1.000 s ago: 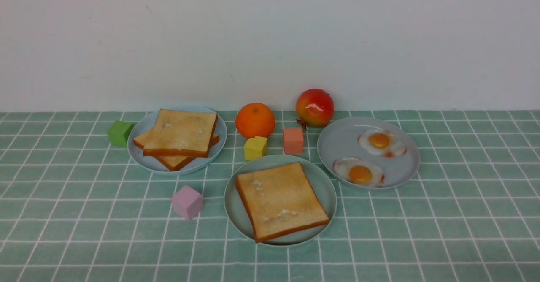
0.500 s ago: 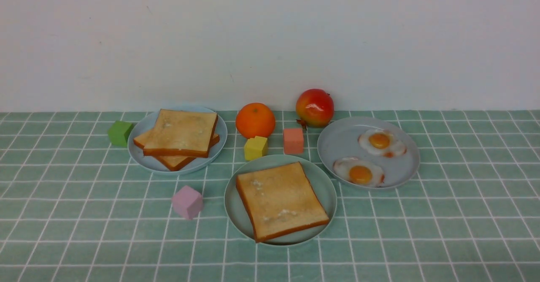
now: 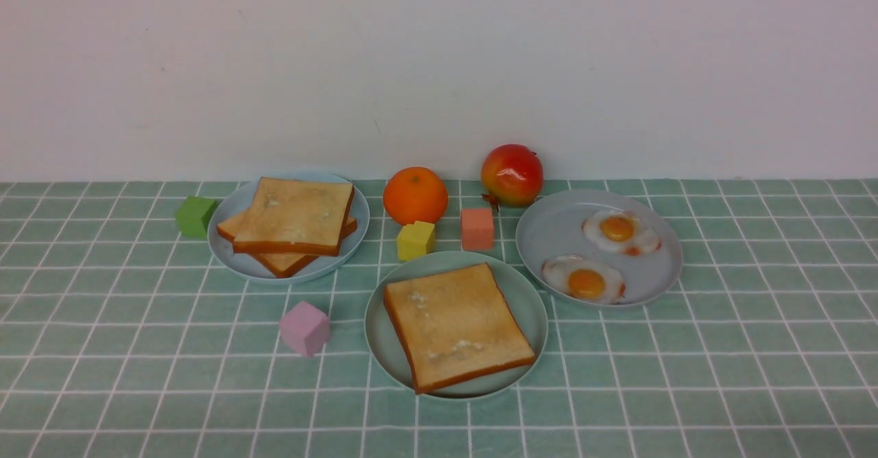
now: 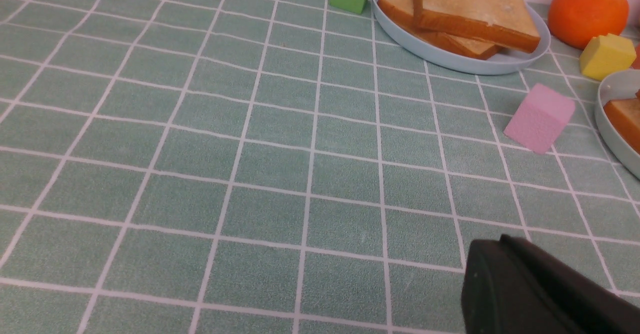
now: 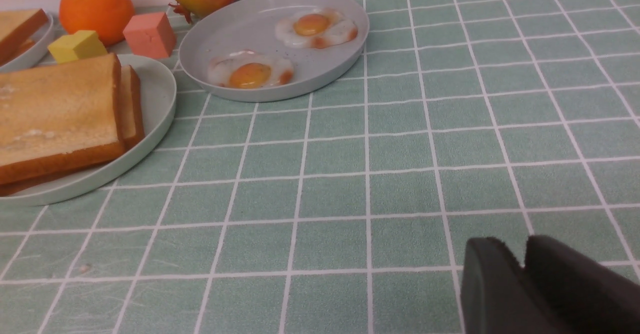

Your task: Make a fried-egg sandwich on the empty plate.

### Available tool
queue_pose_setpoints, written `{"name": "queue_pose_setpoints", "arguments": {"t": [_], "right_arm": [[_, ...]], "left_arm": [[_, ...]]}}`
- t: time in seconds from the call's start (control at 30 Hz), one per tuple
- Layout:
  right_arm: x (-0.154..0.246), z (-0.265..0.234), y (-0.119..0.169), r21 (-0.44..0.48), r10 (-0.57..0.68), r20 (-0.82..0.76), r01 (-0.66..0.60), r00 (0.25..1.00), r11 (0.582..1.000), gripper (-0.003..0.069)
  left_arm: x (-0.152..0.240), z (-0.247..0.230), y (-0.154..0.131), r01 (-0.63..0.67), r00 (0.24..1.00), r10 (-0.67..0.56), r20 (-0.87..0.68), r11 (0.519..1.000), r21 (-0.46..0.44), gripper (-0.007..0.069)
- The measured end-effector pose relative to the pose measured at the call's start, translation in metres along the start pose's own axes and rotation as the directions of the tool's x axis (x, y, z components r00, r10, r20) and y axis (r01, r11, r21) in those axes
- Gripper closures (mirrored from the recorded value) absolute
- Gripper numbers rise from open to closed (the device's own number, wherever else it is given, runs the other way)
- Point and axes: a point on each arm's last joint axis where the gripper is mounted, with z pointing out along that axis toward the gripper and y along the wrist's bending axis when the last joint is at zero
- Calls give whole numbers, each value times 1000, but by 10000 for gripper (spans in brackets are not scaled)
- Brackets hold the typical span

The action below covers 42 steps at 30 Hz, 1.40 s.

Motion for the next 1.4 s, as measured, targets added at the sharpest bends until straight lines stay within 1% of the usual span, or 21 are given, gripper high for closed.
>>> {"name": "queue_pose_setpoints", "arguments": {"t": [0.53, 1.4], "right_arm": [[0, 0, 0, 0, 0, 0, 0, 1000, 1000, 519], [0, 0, 0, 0, 0, -1, 0, 1000, 1000, 509]], "left_arm": [[0, 0, 0, -2, 1000, 2, 0, 1000, -1, 627], [0, 0, 0, -3, 1000, 3, 0, 1000, -1, 611]]}}
